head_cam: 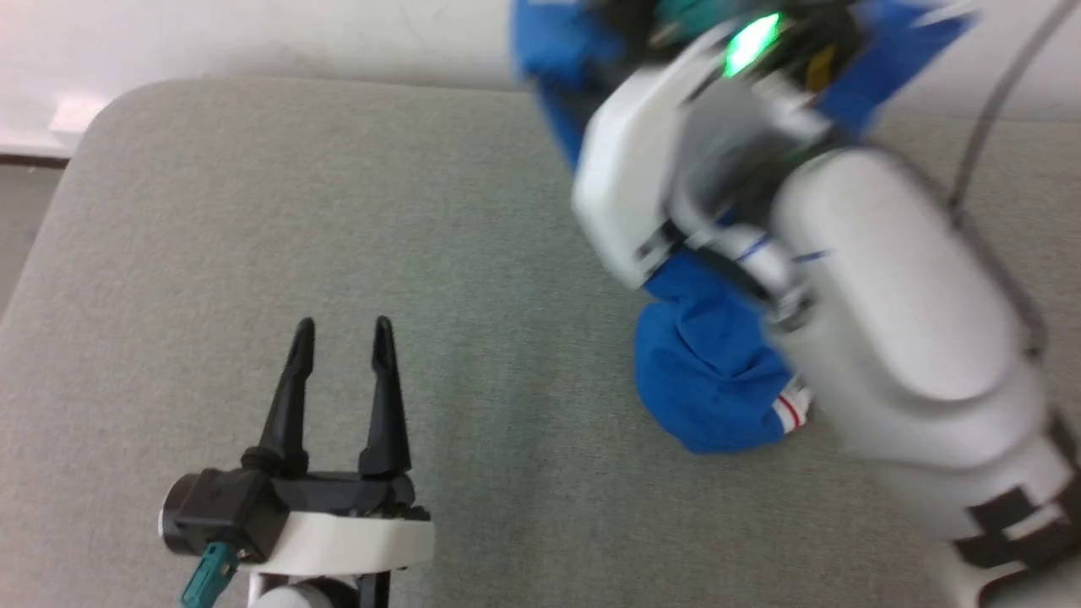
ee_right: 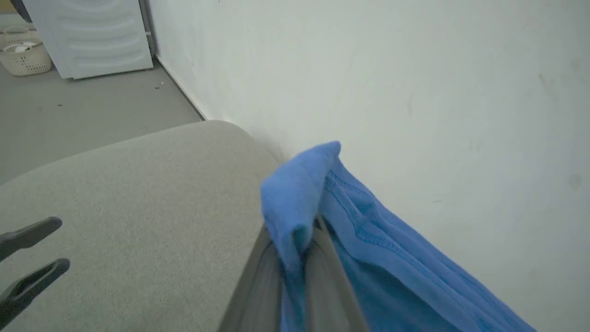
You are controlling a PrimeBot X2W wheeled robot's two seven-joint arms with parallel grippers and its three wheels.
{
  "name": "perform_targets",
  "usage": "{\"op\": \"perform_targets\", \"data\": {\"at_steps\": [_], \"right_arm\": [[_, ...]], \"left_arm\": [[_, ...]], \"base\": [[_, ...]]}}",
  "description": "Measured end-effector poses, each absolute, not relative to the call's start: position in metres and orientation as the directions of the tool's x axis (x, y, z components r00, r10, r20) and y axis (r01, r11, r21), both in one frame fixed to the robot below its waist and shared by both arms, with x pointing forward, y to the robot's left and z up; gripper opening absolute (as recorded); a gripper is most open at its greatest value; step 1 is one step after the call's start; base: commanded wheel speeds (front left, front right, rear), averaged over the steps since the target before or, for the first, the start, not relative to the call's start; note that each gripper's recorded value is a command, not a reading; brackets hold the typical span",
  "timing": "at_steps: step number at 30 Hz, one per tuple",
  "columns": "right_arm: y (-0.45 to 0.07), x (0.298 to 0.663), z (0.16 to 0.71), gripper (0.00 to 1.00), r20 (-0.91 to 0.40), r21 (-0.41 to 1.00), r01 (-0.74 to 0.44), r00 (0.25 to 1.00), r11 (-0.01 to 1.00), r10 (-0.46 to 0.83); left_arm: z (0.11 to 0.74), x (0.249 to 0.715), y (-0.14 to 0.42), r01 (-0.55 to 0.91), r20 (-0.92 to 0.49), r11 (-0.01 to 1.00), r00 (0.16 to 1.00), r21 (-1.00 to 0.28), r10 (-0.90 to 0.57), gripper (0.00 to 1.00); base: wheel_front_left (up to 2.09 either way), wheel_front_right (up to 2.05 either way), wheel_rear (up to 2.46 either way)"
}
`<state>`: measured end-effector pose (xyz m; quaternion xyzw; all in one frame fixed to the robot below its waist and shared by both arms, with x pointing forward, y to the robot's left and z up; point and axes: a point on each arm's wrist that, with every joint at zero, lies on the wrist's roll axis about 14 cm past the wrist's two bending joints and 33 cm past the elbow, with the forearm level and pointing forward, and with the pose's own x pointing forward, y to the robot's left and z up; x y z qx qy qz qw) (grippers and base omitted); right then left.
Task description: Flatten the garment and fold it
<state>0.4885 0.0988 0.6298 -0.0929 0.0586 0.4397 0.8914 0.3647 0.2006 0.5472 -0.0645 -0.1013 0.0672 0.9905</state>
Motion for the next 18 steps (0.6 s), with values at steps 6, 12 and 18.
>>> {"op": "perform_targets", "data": {"at_steps": [6, 12, 18], "right_arm": [[0.146, 0.451, 0.531, 0.00, -0.380, 0.031, -0.882, 0.424, 0.470, 0.822], [0.169, 0.407, 0.472, 1.00, -0.481, 0.184, -0.911, 0.244, 0.369, 0.842], [0.173, 0.441, 0.506, 1.00, -0.355, 0.172, -0.897, 0.329, 0.407, 0.875]], "left_arm": [[0.539, 0.362, 0.208, -0.154, 0.162, 0.975, 0.970, -0.160, 0.180, 1.00], [0.529, 0.353, 0.222, -0.210, 0.123, 0.967, 0.966, -0.143, 0.228, 1.00], [0.525, 0.355, 0.225, -0.224, 0.112, 0.965, 0.964, -0.136, 0.240, 1.00]], "base": [[0.00, 0.00, 0.00], [0.00, 0.00, 0.00], [0.00, 0.00, 0.00]]}}
